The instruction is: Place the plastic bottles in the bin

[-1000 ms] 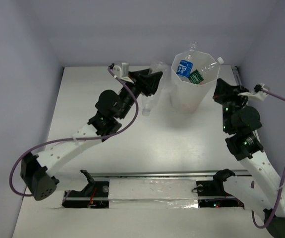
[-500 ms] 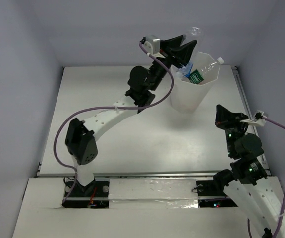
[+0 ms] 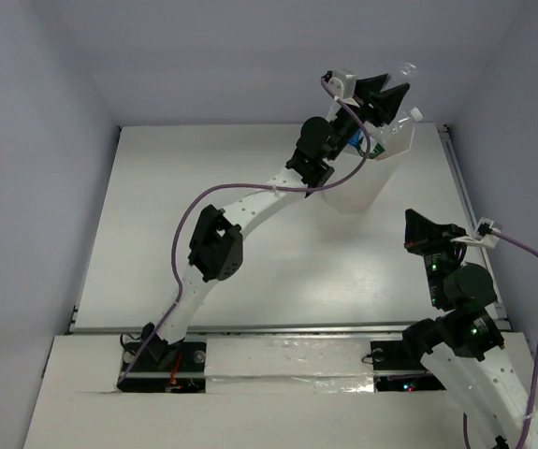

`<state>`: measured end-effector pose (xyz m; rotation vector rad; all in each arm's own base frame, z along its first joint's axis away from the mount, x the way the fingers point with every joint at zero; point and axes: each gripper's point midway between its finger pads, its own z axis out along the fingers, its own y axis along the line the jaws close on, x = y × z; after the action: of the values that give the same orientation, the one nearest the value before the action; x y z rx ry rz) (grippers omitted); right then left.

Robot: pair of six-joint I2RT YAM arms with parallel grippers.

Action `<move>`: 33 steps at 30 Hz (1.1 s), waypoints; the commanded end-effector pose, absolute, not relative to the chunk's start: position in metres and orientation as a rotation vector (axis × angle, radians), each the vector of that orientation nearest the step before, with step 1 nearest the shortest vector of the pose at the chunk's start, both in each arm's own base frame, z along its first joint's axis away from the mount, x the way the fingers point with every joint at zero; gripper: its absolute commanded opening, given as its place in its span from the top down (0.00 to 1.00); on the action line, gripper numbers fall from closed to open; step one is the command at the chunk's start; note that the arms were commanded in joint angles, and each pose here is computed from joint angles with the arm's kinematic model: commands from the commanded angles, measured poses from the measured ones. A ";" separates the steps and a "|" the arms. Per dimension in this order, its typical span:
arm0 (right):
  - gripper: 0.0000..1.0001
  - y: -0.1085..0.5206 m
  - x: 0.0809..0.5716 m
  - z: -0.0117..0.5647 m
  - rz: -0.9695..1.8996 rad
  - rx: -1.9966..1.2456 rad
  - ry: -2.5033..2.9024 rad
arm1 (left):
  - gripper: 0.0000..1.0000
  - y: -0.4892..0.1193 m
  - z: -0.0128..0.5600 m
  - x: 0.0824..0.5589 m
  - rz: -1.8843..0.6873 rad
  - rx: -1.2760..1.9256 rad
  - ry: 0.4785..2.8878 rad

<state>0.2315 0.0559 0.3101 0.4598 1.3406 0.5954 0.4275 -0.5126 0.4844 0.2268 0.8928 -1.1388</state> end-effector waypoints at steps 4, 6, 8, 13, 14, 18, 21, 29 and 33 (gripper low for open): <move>0.94 0.058 0.229 0.314 0.599 0.426 1.324 | 0.45 -0.504 0.487 0.414 -1.156 0.209 0.858; 0.94 0.057 0.230 0.312 0.589 0.430 1.327 | 0.32 -0.502 0.477 0.415 -1.150 0.203 0.881; 0.94 0.056 0.231 0.311 0.582 0.436 1.330 | 0.19 -0.499 0.472 0.414 -1.144 0.202 0.894; 0.93 0.055 0.232 0.310 0.572 0.444 1.333 | 0.04 -0.487 0.461 0.407 -1.130 0.199 0.929; 0.93 0.055 0.232 0.310 0.574 0.444 1.334 | 0.03 -0.477 0.476 0.398 -1.136 0.189 0.899; 0.91 0.055 0.233 0.312 0.572 0.446 1.339 | 0.01 -0.452 0.488 0.387 -1.105 0.154 0.886; 0.87 0.055 0.233 0.315 0.571 0.447 1.339 | 0.01 -0.436 0.511 0.370 -1.105 0.167 0.846; 0.58 0.054 0.235 0.326 0.550 0.446 1.347 | 0.01 -0.406 0.560 0.321 -1.135 0.241 0.785; 0.38 0.053 0.229 0.340 0.562 0.428 1.331 | 0.01 -0.395 0.548 0.301 -1.201 0.269 0.899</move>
<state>0.2393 0.0571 0.3052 0.4457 1.3998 0.5426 0.3247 -0.4042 0.5450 0.2351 0.8623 -1.1390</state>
